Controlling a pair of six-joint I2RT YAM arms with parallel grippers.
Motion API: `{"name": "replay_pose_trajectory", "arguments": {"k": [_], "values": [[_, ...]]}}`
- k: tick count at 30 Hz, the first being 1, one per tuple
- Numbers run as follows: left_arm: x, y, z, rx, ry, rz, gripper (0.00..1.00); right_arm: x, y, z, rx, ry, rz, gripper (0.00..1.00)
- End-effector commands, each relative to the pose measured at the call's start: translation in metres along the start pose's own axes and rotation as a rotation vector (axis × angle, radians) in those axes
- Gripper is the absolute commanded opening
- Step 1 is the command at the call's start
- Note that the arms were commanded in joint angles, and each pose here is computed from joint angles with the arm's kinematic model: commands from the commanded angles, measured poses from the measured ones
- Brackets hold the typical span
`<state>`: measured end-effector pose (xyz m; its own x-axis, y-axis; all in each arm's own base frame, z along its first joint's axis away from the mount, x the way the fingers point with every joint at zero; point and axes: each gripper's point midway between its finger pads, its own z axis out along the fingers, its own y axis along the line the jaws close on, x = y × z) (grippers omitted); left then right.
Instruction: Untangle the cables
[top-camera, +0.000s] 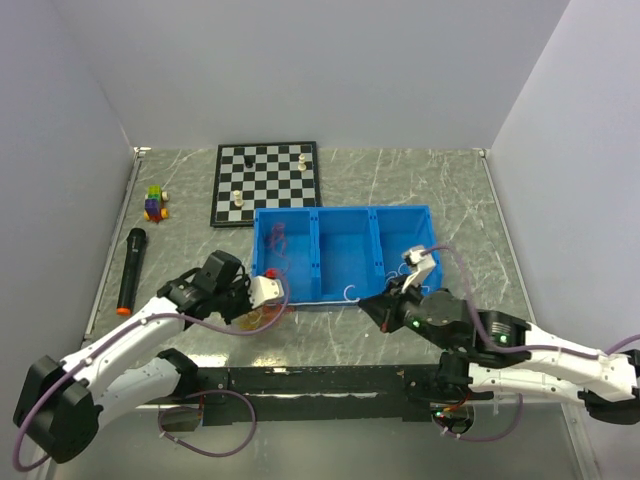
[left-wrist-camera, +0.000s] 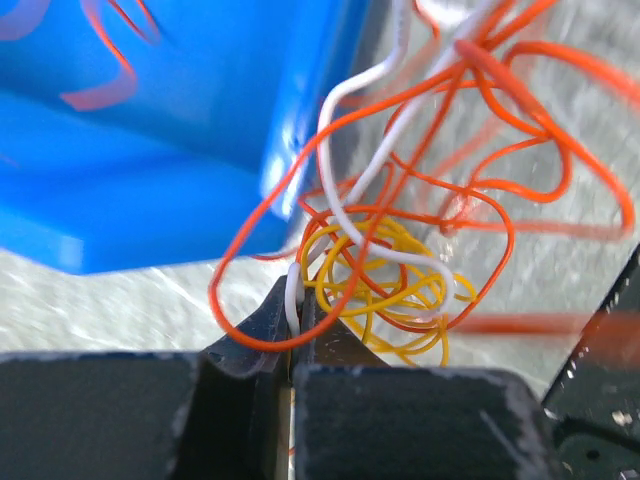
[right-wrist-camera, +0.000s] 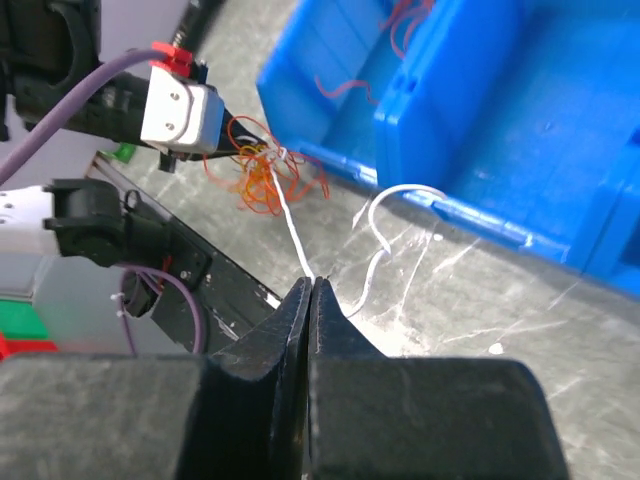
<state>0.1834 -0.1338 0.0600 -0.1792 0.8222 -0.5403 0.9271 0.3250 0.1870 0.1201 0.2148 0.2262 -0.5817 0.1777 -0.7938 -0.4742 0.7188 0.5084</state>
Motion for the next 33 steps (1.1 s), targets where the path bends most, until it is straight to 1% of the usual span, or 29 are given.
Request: {"name": "replay_pose_trajectory", "arguments": {"k": [1, 4, 7, 8, 10, 11, 12, 14, 18, 21, 22, 23, 24, 25, 27, 30, 33], "values": [[0.030, 0.005, -0.007, -0.061, 0.111, 0.027, 0.01, -0.064, -0.001, -0.038, 0.021, -0.179, -0.023, 0.00], [0.033, 0.008, -0.010, -0.087, 0.119, 0.031, 0.02, -0.087, 0.003, -0.052, 0.008, -0.237, -0.029, 0.00], [0.027, 0.010, -0.017, -0.104, 0.097, 0.025, 0.16, -0.101, 0.012, -0.061, -0.031, -0.269, -0.033, 0.00], [0.022, 0.011, -0.020, -0.104, 0.084, 0.020, 0.24, -0.103, 0.015, -0.061, -0.044, -0.271, -0.035, 0.00], [0.009, 0.012, -0.028, -0.100, 0.047, 0.006, 0.50, -0.101, 0.020, -0.058, -0.054, -0.254, -0.038, 0.00], [0.002, 0.012, -0.033, -0.097, 0.023, -0.006, 0.59, -0.098, 0.022, -0.055, -0.057, -0.242, -0.042, 0.00], [-0.007, 0.011, -0.038, -0.089, -0.007, -0.014, 0.64, -0.096, 0.024, -0.052, -0.060, -0.231, -0.043, 0.00], [-0.023, 0.009, -0.050, -0.068, -0.061, -0.020, 0.70, -0.091, 0.026, -0.047, -0.063, -0.217, -0.043, 0.00], [-0.040, 0.006, -0.063, -0.029, -0.094, -0.038, 0.72, -0.080, 0.027, -0.037, -0.069, -0.196, -0.049, 0.00], [-0.046, 0.007, -0.071, -0.029, -0.103, -0.033, 0.75, -0.057, 0.029, -0.017, -0.068, -0.129, -0.059, 0.00], [-0.047, 0.007, -0.073, -0.030, -0.102, -0.034, 0.75, -0.040, 0.029, -0.006, -0.068, -0.081, -0.069, 0.04], [-0.047, 0.007, -0.074, -0.034, -0.105, -0.034, 0.75, -0.030, 0.030, 0.003, -0.062, -0.052, -0.060, 0.13], [-0.046, 0.008, -0.072, -0.037, -0.105, -0.034, 0.75, -0.015, 0.031, 0.014, -0.058, -0.004, -0.060, 0.29], [-0.043, 0.008, -0.069, -0.046, -0.102, -0.038, 0.75, 0.003, 0.030, 0.024, -0.060, 0.046, -0.061, 0.43], [-0.036, 0.009, -0.062, -0.059, -0.089, -0.046, 0.75, 0.032, 0.031, 0.041, -0.056, 0.124, -0.074, 0.62], [-0.026, 0.008, -0.051, -0.074, -0.080, -0.057, 0.75, 0.064, 0.035, 0.060, -0.079, 0.211, -0.102, 0.73], [-0.017, 0.011, -0.040, -0.102, -0.065, -0.066, 0.75, 0.088, 0.043, 0.076, -0.101, 0.284, -0.135, 0.75]]}}
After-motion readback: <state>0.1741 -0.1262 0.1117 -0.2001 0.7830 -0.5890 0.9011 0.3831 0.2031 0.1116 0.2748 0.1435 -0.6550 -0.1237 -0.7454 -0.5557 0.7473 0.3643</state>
